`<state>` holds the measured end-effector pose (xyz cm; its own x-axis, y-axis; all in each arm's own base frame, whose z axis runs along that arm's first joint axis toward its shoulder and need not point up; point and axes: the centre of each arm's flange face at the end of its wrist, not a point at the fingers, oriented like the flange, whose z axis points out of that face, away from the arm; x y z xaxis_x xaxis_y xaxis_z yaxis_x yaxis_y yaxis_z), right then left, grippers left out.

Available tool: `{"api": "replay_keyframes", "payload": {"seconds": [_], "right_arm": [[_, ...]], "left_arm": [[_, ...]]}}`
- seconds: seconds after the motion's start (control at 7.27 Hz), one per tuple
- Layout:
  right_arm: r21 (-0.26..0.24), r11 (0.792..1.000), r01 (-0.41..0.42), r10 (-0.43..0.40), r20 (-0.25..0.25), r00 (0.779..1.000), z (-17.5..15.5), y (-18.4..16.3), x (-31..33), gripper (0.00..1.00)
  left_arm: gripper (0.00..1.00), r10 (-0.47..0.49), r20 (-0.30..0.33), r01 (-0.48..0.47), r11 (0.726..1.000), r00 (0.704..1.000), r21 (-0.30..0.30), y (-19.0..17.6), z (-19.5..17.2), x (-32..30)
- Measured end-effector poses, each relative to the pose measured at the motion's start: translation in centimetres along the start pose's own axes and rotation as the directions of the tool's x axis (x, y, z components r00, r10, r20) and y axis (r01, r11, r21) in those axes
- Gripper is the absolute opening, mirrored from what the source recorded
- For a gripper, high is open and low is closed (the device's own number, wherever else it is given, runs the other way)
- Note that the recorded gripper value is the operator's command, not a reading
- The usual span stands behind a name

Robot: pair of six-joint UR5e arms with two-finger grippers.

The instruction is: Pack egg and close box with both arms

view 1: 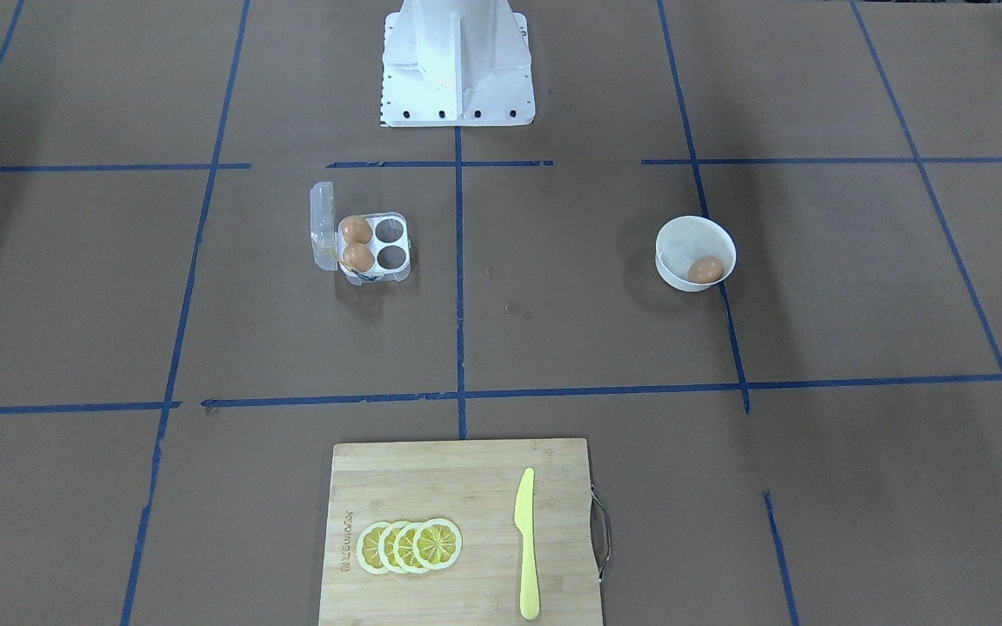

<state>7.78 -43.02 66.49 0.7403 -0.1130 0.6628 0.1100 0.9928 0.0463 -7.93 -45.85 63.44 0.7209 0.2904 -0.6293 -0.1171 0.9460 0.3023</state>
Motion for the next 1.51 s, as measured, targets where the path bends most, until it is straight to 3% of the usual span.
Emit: {"api": "replay_keyframes", "payload": {"seconds": [0.41,0.69,0.96,1.24,1.51], "right_arm": [[0.005,1.0,0.003,-0.003,0.0,1.0,-0.2,-0.2,-0.2,1.0],[0.006,1.0,0.003,-0.003,0.001,1.0,-0.3,-0.2,-0.3,1.0],[0.008,1.0,0.006,-0.006,0.0,1.0,-0.4,-0.2,-0.3,1.0],[0.009,1.0,0.007,-0.007,0.001,1.0,-0.4,-0.2,-0.4,1.0],[0.009,1.0,0.007,-0.007,0.001,1.0,-0.4,-0.2,-0.4,1.0]], "left_arm": [[1.0,0.149,0.042,-0.154,0.976,0.988,0.153,-2.1,-1.6,1.6],[1.0,0.265,0.091,-0.28,0.92,0.96,0.274,-3.1,-3.2,3.0],[1.0,0.337,0.115,-0.355,0.867,0.935,0.35,-3.6,-4.1,4.0],[1.0,0.387,0.044,-0.372,0.841,0.921,0.392,-3.6,-4.0,5.5],[1.0,0.508,-0.097,-0.436,0.81,0.856,0.392,-4.0,-0.5,10.8]]}}
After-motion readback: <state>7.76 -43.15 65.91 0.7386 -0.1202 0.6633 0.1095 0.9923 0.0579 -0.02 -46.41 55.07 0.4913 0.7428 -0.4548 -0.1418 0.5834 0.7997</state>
